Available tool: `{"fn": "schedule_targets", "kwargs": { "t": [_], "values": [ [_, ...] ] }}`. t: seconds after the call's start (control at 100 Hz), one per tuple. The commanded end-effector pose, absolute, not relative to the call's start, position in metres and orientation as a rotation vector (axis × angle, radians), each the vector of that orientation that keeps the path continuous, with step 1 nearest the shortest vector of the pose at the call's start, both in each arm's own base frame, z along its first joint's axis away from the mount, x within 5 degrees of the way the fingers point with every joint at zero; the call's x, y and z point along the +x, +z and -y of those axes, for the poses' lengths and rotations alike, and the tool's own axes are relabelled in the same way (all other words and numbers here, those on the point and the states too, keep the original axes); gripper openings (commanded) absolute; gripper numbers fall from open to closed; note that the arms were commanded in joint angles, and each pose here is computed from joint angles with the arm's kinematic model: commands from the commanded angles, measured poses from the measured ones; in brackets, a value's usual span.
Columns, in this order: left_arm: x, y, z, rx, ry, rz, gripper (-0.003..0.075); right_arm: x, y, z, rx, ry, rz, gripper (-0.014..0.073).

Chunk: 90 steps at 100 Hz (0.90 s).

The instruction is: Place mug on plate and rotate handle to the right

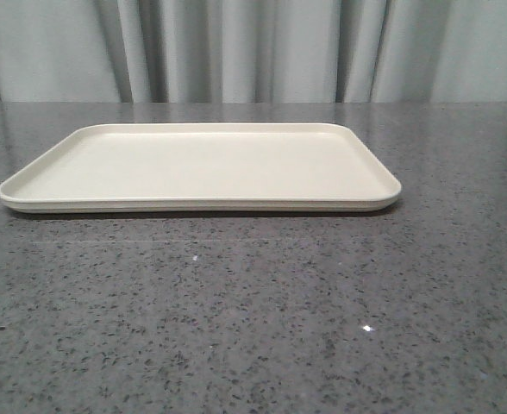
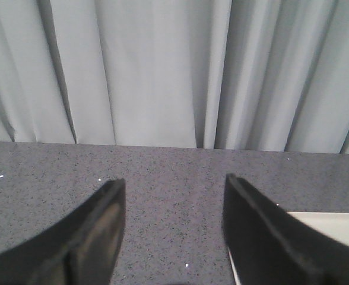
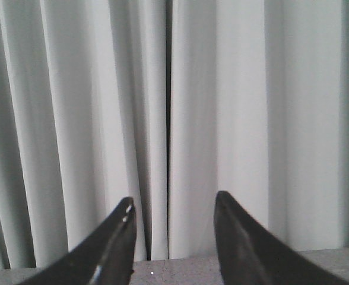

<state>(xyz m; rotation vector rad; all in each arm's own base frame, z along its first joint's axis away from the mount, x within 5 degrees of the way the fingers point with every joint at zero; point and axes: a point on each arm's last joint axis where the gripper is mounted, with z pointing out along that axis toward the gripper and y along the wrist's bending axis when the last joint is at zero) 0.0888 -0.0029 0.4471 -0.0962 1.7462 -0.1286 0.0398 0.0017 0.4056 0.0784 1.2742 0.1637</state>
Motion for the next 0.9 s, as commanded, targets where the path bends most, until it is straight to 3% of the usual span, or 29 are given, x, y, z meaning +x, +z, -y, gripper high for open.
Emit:
{"fn": "schedule_targets", "kwargs": {
  "t": [0.0, 0.47, 0.89],
  "values": [
    [0.087, 0.466, 0.003, -0.094, -0.141, -1.669, 0.0447, 0.037, 0.424, -0.001, 0.064, 0.152, -1.157, 0.0335],
    [0.074, 0.483, 0.003, 0.025, -0.03, -1.658, 0.0442, 0.036, 0.427, -0.001, 0.063, 0.152, -1.124, 0.0334],
    [0.085, 0.49, 0.002, 0.029, -0.014, -1.867, 0.0441, 0.036, 0.427, -0.001, 0.062, 0.152, -1.121, 0.0334]
  ]
}}
